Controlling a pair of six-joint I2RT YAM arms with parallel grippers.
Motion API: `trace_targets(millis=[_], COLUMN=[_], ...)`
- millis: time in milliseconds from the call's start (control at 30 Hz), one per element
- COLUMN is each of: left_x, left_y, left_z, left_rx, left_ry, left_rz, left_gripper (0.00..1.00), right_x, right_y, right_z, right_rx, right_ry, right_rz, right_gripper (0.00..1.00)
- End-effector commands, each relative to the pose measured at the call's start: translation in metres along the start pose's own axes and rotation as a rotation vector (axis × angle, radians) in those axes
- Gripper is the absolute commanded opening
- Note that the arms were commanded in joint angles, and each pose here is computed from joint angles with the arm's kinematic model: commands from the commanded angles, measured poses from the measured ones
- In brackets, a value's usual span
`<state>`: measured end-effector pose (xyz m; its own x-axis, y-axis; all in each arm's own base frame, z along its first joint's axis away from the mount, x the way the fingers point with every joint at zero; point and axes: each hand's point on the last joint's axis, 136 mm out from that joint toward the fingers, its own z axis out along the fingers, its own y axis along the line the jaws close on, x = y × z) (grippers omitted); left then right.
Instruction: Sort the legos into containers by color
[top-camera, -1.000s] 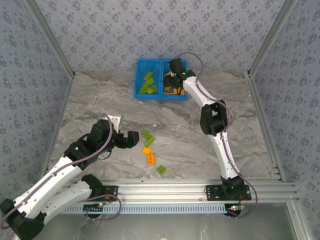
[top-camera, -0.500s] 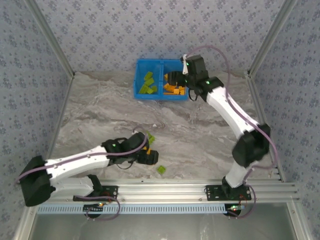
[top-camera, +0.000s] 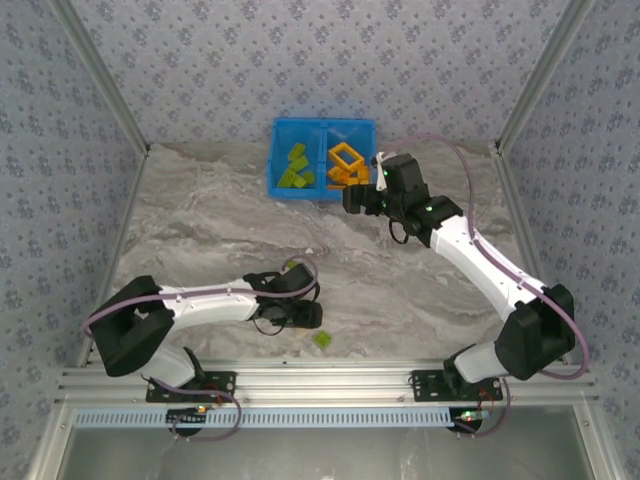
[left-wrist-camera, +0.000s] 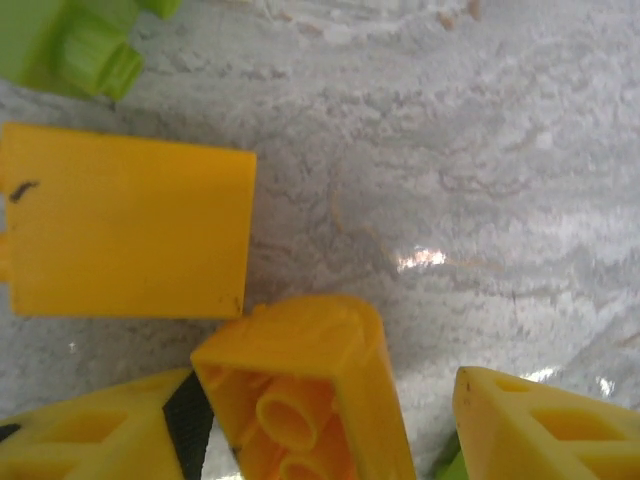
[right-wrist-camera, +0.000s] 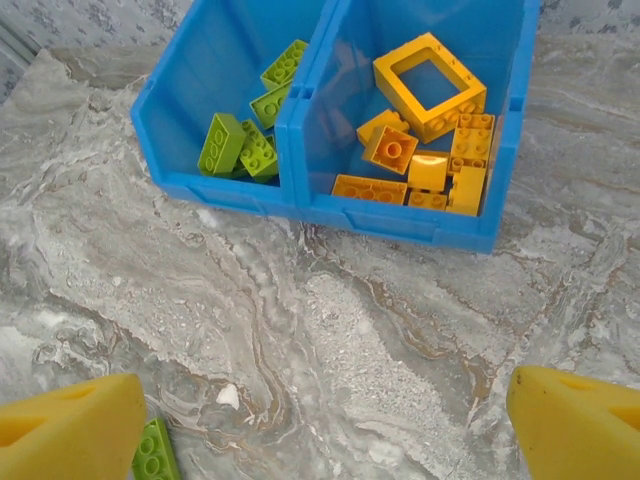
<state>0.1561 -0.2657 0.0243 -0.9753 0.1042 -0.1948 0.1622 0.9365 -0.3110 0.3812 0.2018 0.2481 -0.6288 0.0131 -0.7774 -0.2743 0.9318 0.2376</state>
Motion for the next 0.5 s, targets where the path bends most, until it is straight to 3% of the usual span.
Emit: trace_targets(millis=[0,133,233,333,467], left_x=[-0.004,-0.001,-0.004,-0.022,-0.068], left_y=[-0.010,-0.007,-0.009,-0.023,-0.052], left_z=[0.004,0.005,-0.005,-0.037,-0.099], left_rx=[0.040,0.043,0.058,0.099,0.133], left_ry=[-0.001,-0.002,-0.026,-0.109,-0.309], left_rz=[0.006,-0.008,-0.009,0.018,0.131], left_gripper=[0.54,0.38,0.32,0.31,0.31], right_x=[-0.015,-0.018,-0.021,-0.021,-0.016], right_y=[0.005,0.011,0.015,0.020,0.019], right_z=[-0.017,-0.019,-0.022,-0.031,-0.053], right_rx=[-0.006,-0.024,-0.036,-0.054,-0.040], right_ry=[-0.054,-0.062,-0.067,-0.079,-0.118], right_rz=[-0.016,-0.013,-0.013,-0.006,0.000], right_gripper=[0.96,0.96,0.96,0.96,0.96])
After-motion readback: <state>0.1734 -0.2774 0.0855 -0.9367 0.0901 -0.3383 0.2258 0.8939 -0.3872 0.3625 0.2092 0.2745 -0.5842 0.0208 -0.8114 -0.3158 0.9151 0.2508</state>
